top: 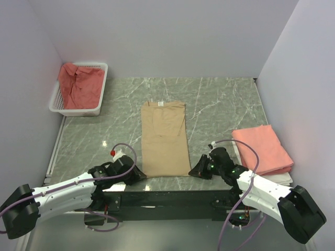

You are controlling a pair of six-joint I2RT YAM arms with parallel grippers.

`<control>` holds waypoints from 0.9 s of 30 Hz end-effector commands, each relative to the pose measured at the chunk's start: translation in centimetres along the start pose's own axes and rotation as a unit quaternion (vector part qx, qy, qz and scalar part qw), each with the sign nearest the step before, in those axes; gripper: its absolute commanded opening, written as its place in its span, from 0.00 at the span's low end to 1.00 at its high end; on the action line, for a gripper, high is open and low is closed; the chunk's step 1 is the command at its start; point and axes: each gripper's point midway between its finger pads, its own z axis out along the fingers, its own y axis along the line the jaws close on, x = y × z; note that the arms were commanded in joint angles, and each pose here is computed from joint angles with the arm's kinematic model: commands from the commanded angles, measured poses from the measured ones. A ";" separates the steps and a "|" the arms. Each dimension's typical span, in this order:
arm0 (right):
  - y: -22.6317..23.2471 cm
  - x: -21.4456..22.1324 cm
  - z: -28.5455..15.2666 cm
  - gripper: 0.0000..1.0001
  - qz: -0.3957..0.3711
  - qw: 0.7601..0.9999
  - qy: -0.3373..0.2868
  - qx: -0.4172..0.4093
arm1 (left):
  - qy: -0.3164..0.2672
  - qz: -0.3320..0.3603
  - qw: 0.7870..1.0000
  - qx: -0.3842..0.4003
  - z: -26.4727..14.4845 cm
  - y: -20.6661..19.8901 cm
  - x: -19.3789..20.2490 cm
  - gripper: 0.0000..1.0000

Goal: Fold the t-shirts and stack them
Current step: Fold the tshirt

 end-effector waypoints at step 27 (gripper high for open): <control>1.6 1.3 -2.7 0.00 -0.062 0.998 -0.009 0.001 | -0.024 0.113 0.993 0.013 -3.3 -1.4 1.1 0.01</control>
